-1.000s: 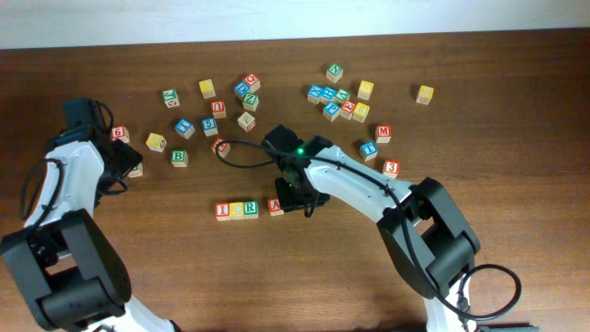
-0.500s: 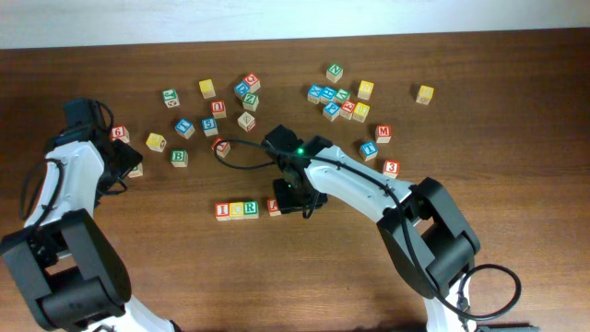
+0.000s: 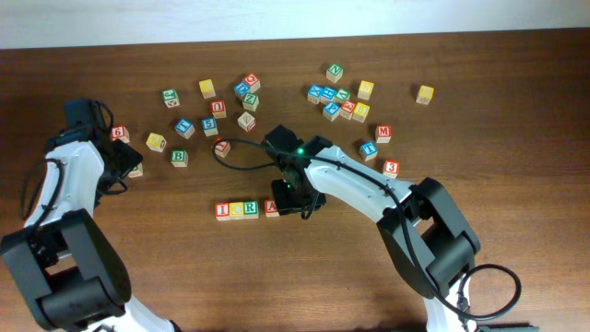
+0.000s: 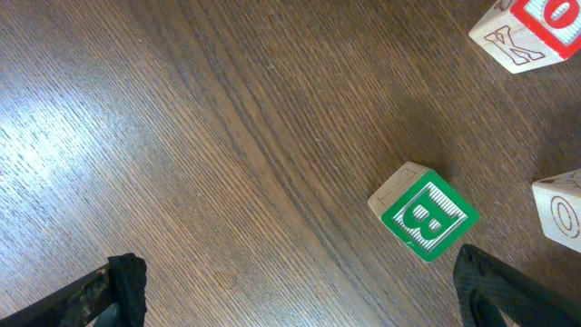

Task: Spell out ICRA
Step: 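Push the A block left toward the R block with right gripper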

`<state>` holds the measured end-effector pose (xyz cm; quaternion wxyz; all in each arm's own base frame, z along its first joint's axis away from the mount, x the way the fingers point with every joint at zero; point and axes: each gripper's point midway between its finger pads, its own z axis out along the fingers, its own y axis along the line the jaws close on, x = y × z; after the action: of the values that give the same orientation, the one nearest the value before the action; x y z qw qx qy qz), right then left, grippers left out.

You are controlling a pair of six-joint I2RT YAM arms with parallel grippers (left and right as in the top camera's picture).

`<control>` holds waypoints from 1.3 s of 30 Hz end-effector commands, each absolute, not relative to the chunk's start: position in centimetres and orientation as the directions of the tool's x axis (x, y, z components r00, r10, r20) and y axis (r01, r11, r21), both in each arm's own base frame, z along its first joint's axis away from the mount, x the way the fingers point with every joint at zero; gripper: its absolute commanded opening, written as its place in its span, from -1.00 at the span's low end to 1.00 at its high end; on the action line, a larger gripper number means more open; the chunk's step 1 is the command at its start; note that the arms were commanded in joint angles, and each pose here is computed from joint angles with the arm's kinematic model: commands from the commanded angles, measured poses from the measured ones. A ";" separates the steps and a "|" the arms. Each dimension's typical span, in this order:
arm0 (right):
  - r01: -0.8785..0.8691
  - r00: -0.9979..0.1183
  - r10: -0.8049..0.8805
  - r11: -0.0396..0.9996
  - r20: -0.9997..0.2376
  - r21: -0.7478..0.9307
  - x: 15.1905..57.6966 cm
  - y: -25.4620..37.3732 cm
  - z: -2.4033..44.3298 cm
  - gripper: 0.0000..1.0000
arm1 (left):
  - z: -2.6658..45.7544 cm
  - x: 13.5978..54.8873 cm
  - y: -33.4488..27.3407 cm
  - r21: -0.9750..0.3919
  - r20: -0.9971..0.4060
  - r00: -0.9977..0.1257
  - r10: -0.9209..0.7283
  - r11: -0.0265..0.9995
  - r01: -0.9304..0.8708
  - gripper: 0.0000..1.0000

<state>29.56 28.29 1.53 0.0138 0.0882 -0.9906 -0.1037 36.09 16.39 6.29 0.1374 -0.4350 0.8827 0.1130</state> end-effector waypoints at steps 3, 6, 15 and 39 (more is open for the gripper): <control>-0.183 -0.981 -0.192 0.956 0.019 0.229 28.9 28.8 1.7 -0.13 | 7.0 36.0 16.5 0.072 -0.356 -0.574 -0.737 0.592 -0.803 0.99; -0.183 -0.981 -0.192 0.956 0.018 0.229 28.9 28.8 1.7 -0.14 | 7.0 36.0 16.5 0.072 -0.356 -0.574 -0.737 0.592 -0.803 0.99; -0.180 -0.982 -0.189 0.954 0.016 0.239 29.0 29.1 1.8 -0.13 | 7.0 36.0 16.5 0.072 -0.356 -0.574 -0.737 0.592 -0.803 0.99; -0.195 -0.980 -0.189 0.972 -0.055 0.129 30.3 27.8 1.5 -0.13 | 7.0 36.0 16.5 0.072 -0.356 -0.574 -0.737 0.592 -0.803 0.99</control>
<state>29.59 28.50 1.47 0.0038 0.0948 -0.9909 -0.0953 36.10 16.38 6.29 0.1374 -0.4350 0.8827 0.1128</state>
